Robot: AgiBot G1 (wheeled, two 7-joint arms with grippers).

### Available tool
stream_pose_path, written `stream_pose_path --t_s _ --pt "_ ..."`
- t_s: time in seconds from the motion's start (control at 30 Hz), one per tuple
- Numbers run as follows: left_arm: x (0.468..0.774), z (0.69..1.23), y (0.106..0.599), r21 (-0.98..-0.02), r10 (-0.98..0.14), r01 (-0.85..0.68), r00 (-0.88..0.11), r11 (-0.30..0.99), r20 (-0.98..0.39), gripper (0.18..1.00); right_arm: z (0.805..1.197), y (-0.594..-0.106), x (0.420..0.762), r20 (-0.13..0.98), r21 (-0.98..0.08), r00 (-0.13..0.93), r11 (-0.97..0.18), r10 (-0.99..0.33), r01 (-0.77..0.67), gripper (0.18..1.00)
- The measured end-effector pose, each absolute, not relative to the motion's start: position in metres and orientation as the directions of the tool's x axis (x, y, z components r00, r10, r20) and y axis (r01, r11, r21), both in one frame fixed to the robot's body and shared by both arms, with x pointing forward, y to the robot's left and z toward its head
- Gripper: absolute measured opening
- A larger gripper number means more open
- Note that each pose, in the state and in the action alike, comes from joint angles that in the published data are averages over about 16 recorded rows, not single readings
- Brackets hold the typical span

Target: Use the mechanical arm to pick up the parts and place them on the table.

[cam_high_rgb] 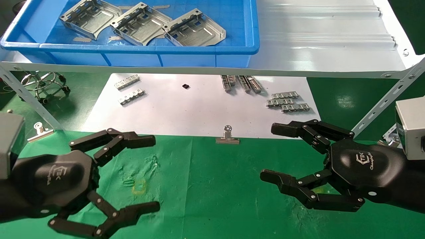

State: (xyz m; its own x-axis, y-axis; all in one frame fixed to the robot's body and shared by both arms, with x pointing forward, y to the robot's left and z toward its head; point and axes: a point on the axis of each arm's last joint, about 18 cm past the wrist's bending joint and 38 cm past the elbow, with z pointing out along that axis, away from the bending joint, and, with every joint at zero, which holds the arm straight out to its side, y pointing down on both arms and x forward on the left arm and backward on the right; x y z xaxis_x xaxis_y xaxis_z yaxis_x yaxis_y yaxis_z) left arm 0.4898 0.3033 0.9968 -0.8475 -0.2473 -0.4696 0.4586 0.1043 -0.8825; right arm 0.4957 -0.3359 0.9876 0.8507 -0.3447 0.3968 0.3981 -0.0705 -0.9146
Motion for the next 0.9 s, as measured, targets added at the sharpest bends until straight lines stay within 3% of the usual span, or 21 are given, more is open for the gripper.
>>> stream_pose_path --t_s 0.37,0.9 --pt "0.521 1.021 0.303 -0.873 -0.37 0.484 -0.8 0.066 -0.472 1.001 0.988 -0.336 0.496 0.397 -0.915 0.851 -0.071 -0.345 0.398 0.742" --pt "0.595 1.106 0.306 -0.853 -0.607 0.521 -0.669 0.03 -0.43 1.001 0.988 -0.336 0.496 0.397 -0.915 0.851 -0.071 -0.345 0.398 0.376"
